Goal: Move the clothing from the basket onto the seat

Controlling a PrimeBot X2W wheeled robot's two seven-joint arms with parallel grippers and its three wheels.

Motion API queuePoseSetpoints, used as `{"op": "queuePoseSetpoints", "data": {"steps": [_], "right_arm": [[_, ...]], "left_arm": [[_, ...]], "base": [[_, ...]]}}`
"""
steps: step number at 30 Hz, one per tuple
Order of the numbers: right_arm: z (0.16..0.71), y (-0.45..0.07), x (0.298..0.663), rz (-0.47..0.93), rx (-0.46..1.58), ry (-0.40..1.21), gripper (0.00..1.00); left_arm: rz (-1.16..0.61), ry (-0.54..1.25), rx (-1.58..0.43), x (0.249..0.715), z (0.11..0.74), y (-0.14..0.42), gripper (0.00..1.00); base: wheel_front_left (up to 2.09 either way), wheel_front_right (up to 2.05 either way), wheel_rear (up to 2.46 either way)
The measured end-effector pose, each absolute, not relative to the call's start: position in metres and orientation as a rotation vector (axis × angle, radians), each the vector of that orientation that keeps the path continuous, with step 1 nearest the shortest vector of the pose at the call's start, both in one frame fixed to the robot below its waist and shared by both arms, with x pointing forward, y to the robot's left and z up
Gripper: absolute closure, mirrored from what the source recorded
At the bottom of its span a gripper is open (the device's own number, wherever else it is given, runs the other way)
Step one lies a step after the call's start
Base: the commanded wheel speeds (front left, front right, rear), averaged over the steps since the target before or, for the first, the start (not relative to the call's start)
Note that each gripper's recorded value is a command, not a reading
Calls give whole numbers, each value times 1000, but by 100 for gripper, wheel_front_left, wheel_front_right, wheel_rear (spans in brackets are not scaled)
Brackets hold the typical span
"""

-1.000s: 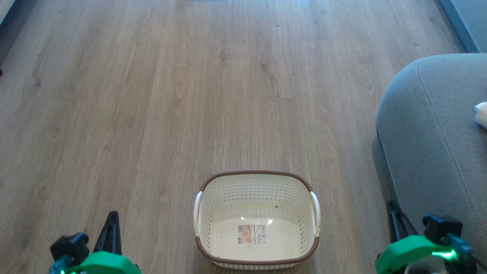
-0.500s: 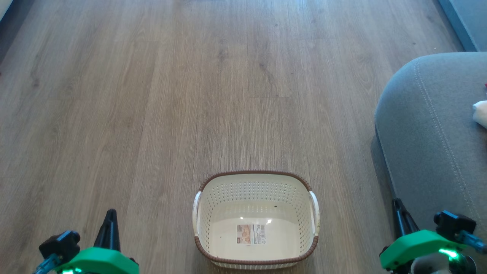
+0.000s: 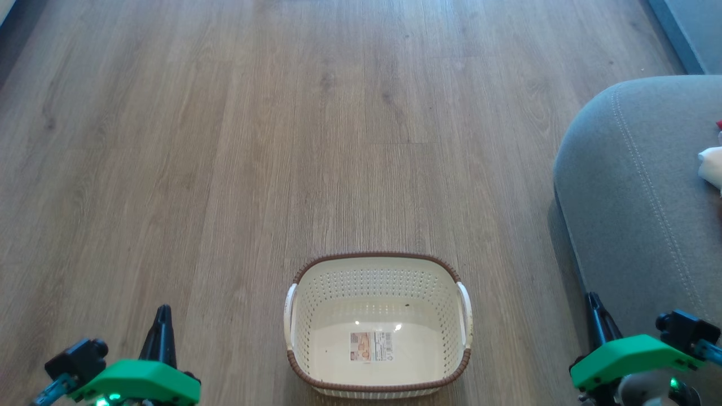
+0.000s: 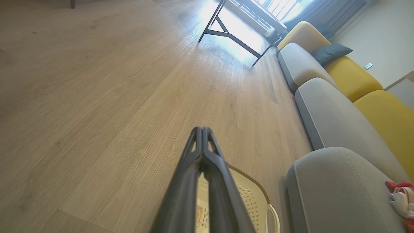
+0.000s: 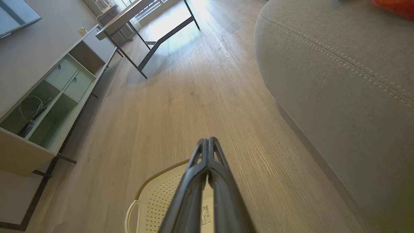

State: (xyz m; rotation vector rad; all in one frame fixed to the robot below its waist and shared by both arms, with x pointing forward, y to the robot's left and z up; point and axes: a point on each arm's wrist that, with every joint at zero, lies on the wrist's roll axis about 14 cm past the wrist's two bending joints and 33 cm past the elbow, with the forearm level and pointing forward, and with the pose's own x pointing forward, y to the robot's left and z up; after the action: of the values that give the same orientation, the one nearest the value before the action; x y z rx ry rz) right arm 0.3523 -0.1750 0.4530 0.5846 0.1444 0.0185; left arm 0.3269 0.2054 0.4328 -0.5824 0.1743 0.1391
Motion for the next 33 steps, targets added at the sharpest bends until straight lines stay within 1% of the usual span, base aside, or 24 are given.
{"op": "queuePoseSetpoints", "data": {"steps": [33], "right_arm": [[459, -191, 362, -65, 960, 134, 100]], "left_arm": [[155, 158, -963, 343, 442, 202, 100]], "base": [[0, 0, 0]]}}
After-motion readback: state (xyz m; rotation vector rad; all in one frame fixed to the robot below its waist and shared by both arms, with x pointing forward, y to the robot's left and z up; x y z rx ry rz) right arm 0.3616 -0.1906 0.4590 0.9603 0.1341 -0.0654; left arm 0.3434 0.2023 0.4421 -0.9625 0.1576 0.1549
